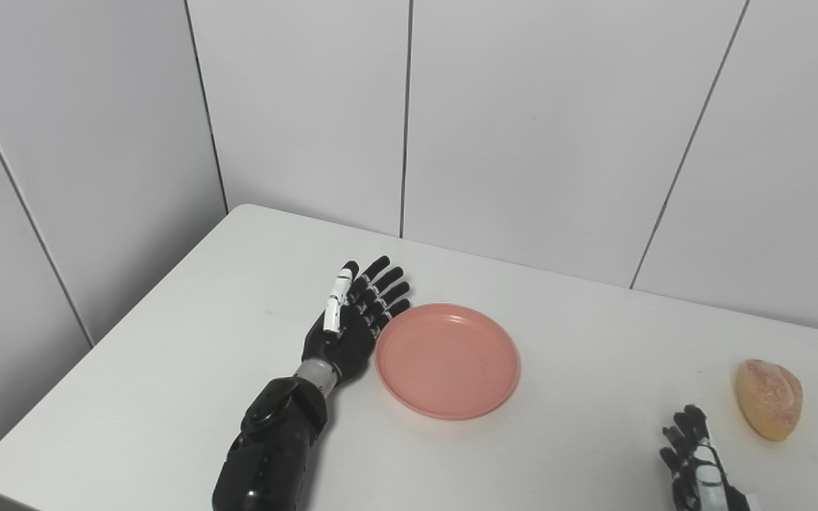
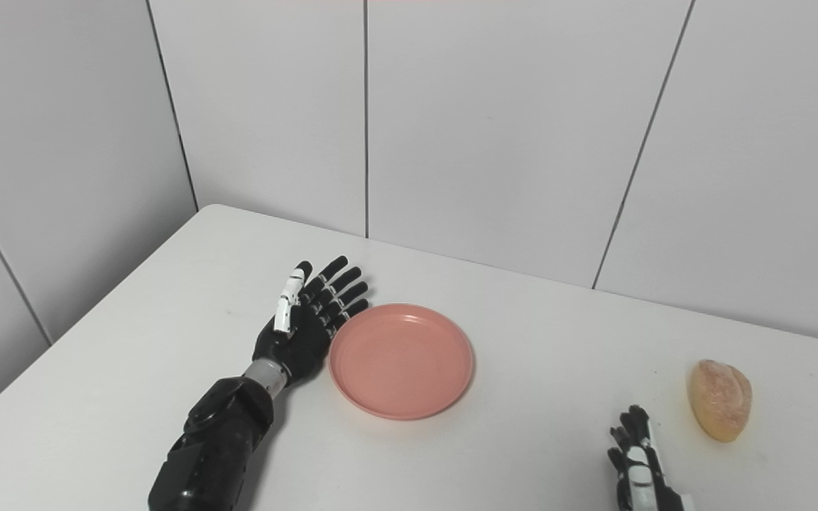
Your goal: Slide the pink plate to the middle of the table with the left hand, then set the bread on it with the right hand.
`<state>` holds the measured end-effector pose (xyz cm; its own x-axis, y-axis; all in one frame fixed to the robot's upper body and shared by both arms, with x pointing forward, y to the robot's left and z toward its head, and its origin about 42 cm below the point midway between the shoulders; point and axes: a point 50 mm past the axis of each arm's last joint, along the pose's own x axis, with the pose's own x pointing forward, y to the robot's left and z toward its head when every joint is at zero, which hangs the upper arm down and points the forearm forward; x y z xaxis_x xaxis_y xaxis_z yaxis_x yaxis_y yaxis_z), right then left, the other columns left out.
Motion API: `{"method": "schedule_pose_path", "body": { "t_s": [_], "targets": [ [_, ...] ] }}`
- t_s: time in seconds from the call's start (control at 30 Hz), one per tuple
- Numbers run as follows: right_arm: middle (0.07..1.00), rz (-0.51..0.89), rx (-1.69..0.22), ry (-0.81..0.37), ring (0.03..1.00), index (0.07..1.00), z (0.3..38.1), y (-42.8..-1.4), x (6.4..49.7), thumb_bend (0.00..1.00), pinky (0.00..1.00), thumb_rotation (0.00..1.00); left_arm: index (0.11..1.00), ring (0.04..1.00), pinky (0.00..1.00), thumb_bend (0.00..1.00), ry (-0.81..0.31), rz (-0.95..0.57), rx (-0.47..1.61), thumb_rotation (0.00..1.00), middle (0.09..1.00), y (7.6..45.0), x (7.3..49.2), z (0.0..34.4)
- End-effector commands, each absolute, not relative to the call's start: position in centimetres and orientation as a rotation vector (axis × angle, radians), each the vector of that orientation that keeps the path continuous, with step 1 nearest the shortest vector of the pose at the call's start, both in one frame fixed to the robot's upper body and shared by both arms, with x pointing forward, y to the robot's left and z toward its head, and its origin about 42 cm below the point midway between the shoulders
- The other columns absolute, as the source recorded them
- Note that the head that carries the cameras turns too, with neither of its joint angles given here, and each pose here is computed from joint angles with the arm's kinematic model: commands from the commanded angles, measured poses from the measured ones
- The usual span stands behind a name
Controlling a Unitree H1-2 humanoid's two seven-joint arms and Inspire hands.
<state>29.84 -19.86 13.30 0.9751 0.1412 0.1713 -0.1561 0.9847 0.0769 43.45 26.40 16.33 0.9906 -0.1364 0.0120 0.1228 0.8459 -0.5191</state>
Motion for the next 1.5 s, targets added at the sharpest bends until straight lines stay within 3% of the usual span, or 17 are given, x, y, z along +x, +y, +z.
{"method": "schedule_pose_path", "body": {
  "t_s": [0.0, 0.6, 1.07, 1.47],
  "targets": [
    [1.0, 0.157, 0.09, -0.243, 0.997, 1.0, 15.0, -19.5, 30.3, 0.29, 1.0, 1.0, 0.888, 0.9, 0.92, 0.37, 0.121, -0.148, -0.586, 1.0, 0.895, 25.0, 42.7, 14.6],
    [0.998, 0.134, 0.077, -0.235, 0.971, 1.0, 15.9, -17.1, 30.3, 0.29, 0.97, 1.0, 0.888, 0.898, 0.91, 0.37, 0.117, -0.215, -0.56, 1.0, 0.905, 20.3, 39.7, 13.3],
    [0.985, 0.118, 0.047, -0.231, 0.959, 0.992, 16.6, -15.7, 30.1, 0.3, 0.95, 1.0, 0.901, 0.902, 0.92, 0.38, 0.054, -0.212, -0.516, 1.0, 0.913, 19.1, 37.0, 14.7],
    [0.982, 0.098, 0.039, -0.234, 0.953, 0.99, 16.9, -15.3, 30.4, 0.3, 0.94, 1.0, 0.897, 0.91, 0.93, 0.37, 0.073, -0.185, -0.498, 1.0, 0.916, 18.9, 35.9, 13.2]
  ]
}}
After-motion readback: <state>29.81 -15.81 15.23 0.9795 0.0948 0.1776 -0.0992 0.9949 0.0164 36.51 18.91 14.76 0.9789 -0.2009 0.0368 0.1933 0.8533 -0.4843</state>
